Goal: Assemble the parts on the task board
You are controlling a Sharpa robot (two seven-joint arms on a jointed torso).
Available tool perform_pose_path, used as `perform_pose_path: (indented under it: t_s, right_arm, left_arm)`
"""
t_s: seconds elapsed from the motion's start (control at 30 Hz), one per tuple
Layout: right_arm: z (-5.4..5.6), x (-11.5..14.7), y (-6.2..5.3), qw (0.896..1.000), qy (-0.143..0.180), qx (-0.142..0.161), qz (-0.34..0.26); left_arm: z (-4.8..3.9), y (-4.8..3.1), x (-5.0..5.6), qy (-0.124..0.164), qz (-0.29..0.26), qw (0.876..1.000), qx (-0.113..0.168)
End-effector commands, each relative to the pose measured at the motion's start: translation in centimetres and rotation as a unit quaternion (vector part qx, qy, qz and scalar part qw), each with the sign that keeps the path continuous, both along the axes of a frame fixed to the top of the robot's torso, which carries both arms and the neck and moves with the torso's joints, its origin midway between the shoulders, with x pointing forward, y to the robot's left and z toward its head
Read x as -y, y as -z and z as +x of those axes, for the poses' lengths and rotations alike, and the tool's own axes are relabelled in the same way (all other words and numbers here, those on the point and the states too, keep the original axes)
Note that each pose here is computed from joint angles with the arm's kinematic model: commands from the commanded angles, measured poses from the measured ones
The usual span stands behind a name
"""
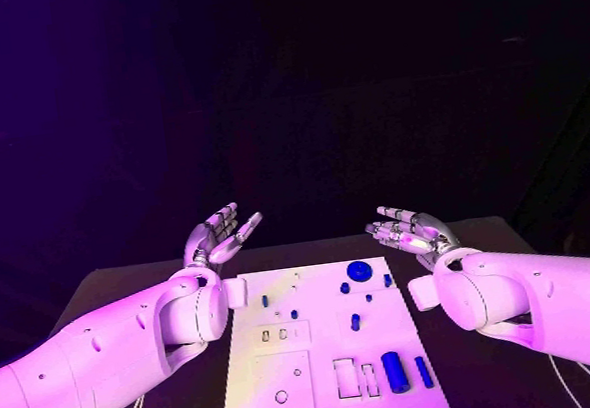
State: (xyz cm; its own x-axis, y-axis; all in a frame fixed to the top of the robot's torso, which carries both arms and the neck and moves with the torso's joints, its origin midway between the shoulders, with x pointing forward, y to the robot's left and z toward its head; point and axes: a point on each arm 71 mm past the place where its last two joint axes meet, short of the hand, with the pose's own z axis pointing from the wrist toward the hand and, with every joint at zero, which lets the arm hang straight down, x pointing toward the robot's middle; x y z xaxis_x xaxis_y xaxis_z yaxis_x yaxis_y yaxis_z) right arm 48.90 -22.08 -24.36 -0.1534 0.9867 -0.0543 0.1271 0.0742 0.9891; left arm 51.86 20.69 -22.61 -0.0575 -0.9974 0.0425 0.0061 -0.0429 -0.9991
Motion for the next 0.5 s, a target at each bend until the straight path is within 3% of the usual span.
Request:
perform_pose_path:
  t_s: [0.03, 0.17, 0.2, 0.37, 0.5]
  right_arm:
    - [0.0, -0.7, 0.3, 0.997, -0.071, -0.029, 0.009]
    - [0.1, -0.6, 0.4, 0.996, -0.078, -0.033, 0.007]
    - [0.7, 0.5, -0.1, 0.996, -0.058, 0.016, -0.064]
    - [1.3, 0.8, -0.8, 0.984, -0.075, 0.072, -0.141]
    - [1.9, 0.8, -1.9, 0.966, -0.097, 0.122, -0.206]
  left_arm:
    - [0.26, -0.25, 0.6, 0.042, -0.033, 0.999, 0.004]
    - [0.28, -0.25, 0.6, 0.042, -0.033, 0.999, 0.005]
    - [0.3, -0.25, 0.0, 0.041, -0.029, 0.999, 0.006]
    - [0.09, -0.39, -0.6, 0.041, -0.026, 0.999, 0.008]
    - [-0.43, -0.78, -0.8, 0.059, -0.033, 0.998, 0.015]
